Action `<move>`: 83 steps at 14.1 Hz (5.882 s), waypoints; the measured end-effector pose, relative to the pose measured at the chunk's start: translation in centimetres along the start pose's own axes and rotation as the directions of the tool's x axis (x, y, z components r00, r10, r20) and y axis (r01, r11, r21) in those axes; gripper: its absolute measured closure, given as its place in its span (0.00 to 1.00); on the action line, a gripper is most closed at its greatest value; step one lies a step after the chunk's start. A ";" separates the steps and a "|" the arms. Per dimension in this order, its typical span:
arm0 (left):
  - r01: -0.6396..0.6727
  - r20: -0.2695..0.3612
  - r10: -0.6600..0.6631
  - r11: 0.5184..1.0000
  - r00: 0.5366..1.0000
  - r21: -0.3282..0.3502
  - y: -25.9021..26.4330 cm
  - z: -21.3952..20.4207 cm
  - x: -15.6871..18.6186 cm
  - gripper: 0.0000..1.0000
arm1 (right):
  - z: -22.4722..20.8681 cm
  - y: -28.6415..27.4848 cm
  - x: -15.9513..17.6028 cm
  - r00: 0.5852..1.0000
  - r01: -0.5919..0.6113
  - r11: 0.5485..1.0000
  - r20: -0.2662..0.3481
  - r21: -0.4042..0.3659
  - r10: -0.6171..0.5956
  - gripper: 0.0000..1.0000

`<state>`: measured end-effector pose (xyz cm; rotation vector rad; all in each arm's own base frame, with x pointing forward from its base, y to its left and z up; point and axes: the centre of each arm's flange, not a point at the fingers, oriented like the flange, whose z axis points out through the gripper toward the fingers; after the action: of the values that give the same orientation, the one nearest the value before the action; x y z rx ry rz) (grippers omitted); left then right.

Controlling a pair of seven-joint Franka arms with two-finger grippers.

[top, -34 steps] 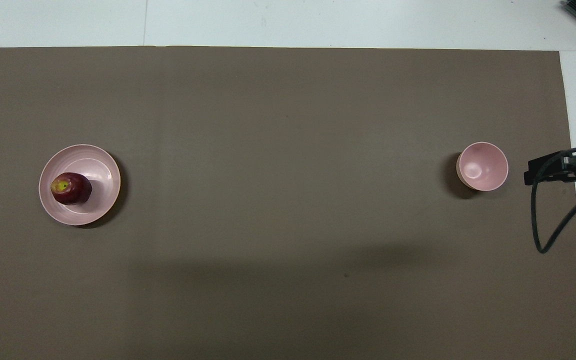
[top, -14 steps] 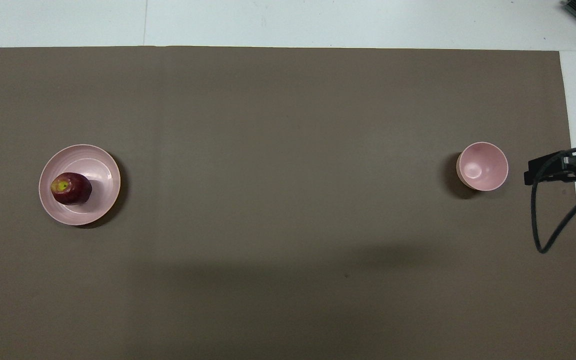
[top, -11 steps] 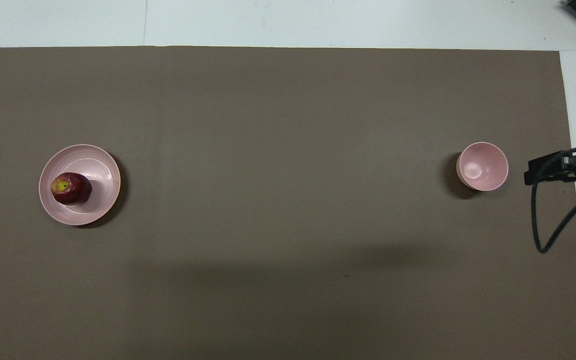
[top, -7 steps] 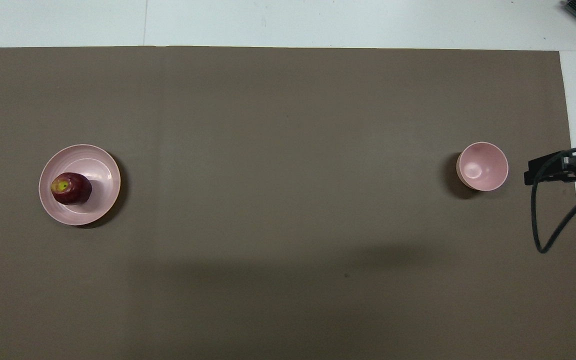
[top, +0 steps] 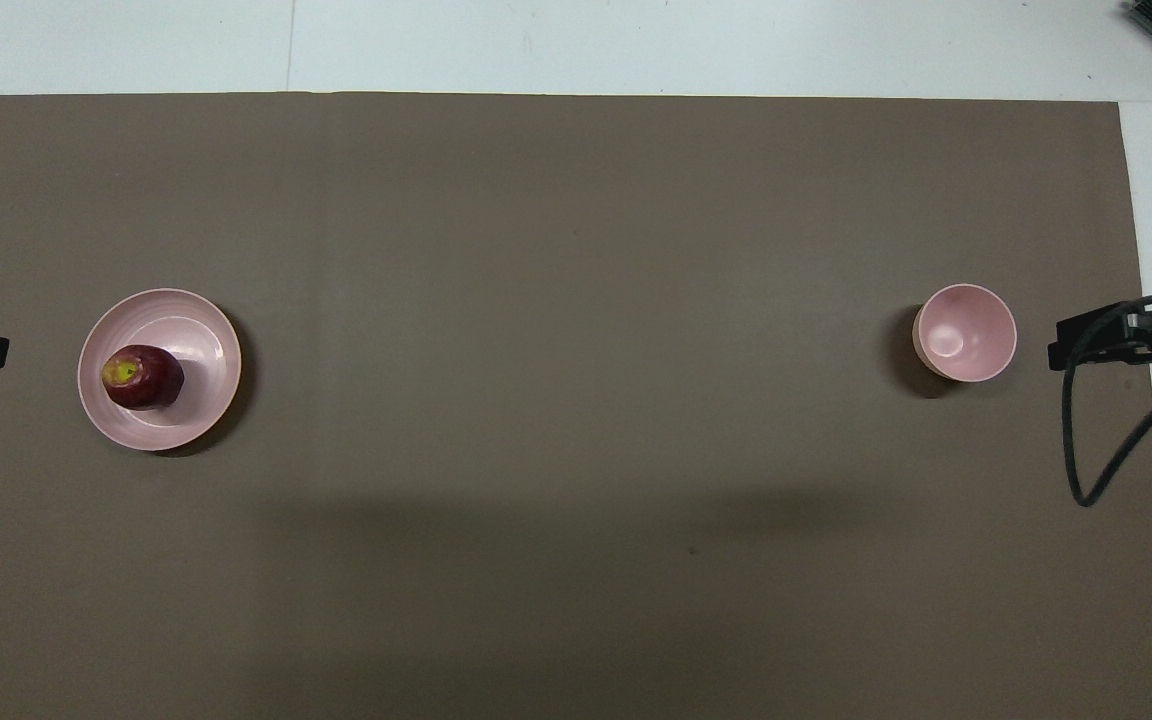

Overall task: Move apple from plate to bowl
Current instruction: 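Reach the left gripper to the red apple on the pink plate and grasp it, then lift the apple with the left gripper while the right gripper reaches toward it, then bring the apple toward the right gripper and open the right gripper around it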

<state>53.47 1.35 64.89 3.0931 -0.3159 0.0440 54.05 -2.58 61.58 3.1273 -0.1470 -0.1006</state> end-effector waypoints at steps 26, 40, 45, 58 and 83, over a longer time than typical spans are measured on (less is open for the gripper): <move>0.029 -0.132 -0.029 1.000 0.991 -0.001 -7.0 28.5 0.8 0.00 | 0.0 0.0 0.0 1.000 0.000 1.000 0.000 0.000 0.000 0.00; 0.062 -0.083 -0.065 0.997 0.994 -0.039 -6.8 31.1 -0.9 0.21 | 0.6 -5.9 -0.5 0.992 -0.119 0.986 0.058 0.116 0.113 0.00; 0.027 -0.076 -0.031 0.998 0.997 -0.056 -5.5 28.5 0.8 0.21 | 2.8 -9.4 0.0 0.953 -0.274 0.943 0.181 0.188 0.241 0.00; 0.092 -0.116 -0.161 0.886 0.980 -0.454 8.8 22.9 3.8 0.21 | 5.7 -16.3 0.3 0.818 -0.539 0.796 0.399 0.276 0.415 0.00; 0.212 -0.054 -0.379 0.625 0.924 -0.751 32.4 20.2 2.3 0.21 | 22.5 -23.5 3.2 0.183 -0.981 0.137 0.904 0.140 0.386 0.00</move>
<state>49.69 -31.58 45.70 2.2489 0.1730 0.1815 58.02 20.41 38.66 2.6796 -2.4377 -1.5985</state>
